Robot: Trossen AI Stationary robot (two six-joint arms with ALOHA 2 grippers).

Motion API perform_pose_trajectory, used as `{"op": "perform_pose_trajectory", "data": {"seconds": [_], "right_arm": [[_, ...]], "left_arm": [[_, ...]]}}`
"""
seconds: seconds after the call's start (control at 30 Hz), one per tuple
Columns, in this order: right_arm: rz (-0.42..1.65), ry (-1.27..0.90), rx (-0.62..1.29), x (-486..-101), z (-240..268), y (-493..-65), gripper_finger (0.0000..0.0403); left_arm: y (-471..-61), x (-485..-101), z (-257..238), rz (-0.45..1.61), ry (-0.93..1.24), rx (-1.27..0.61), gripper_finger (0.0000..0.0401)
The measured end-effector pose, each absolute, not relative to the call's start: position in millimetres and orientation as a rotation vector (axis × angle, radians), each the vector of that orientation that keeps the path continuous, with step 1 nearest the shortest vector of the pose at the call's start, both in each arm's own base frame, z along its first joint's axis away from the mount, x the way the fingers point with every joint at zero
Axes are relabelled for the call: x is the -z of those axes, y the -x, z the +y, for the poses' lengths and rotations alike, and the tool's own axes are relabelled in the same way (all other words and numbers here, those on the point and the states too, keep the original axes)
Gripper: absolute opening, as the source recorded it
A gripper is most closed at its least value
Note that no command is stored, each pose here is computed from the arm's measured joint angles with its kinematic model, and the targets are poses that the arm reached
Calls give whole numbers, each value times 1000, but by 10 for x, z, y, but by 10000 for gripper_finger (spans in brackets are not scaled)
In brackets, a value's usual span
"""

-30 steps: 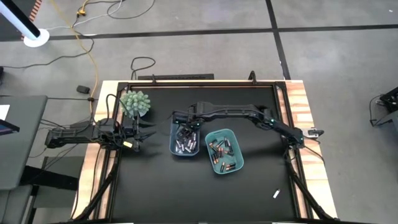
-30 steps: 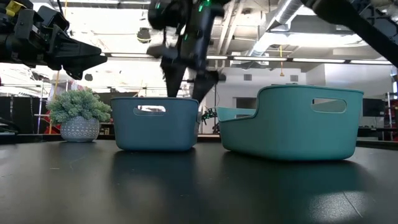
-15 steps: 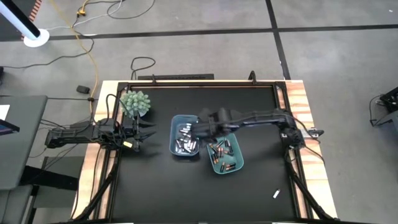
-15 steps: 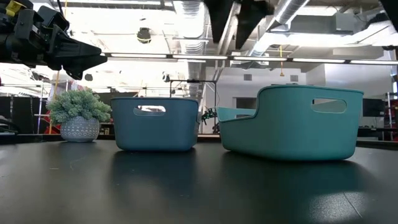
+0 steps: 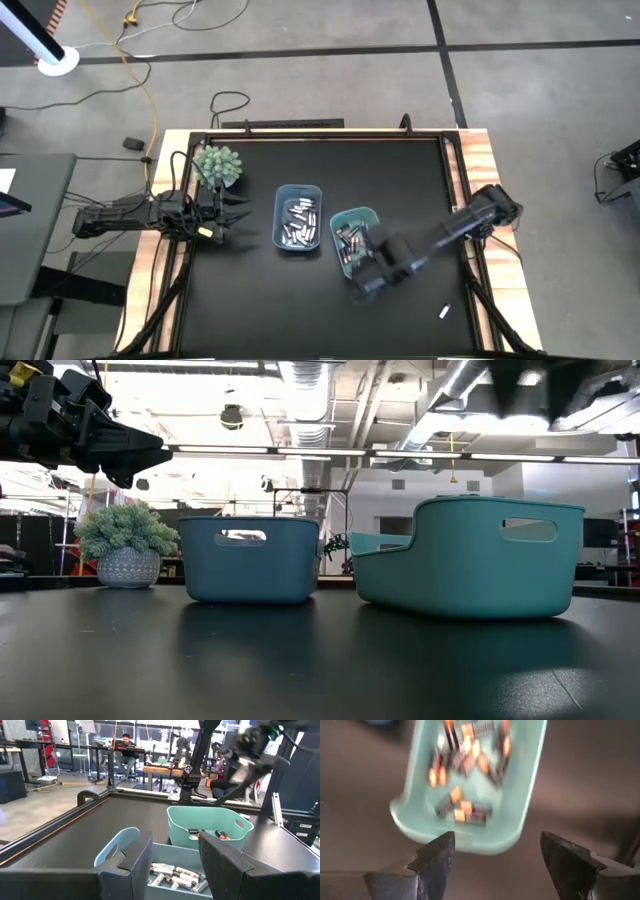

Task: Sort batteries
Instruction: Put the silver battery into the blue bin

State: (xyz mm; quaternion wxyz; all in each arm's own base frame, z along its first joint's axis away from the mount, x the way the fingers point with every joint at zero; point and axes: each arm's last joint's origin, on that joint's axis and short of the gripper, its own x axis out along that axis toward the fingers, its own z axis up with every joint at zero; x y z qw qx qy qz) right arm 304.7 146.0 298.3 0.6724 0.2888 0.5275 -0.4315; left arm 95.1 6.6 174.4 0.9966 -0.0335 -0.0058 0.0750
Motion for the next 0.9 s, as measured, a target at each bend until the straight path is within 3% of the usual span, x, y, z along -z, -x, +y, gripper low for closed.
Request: {"op": "perform_pose_trajectory", "data": {"seconds": [0.23,0.43,0.73,0.9], "right_arm": [[1263,-809,1025,-2713,2016,-2674,311],[1197,-987,996,-2347,2303,-2582,311],[1159,-1069,1002,-1853,2065,-2716,311],[1164,-1043,1010,-1771,1812,-2849,311]], "left_arm": [[-951,-1744,66,-12,67,-150,158],[-951,-1744,66,-12,67,-150,158],[-951,-1745,66,-13,67,-150,158],[-951,-1745,66,-14,67,-150,158]]}}
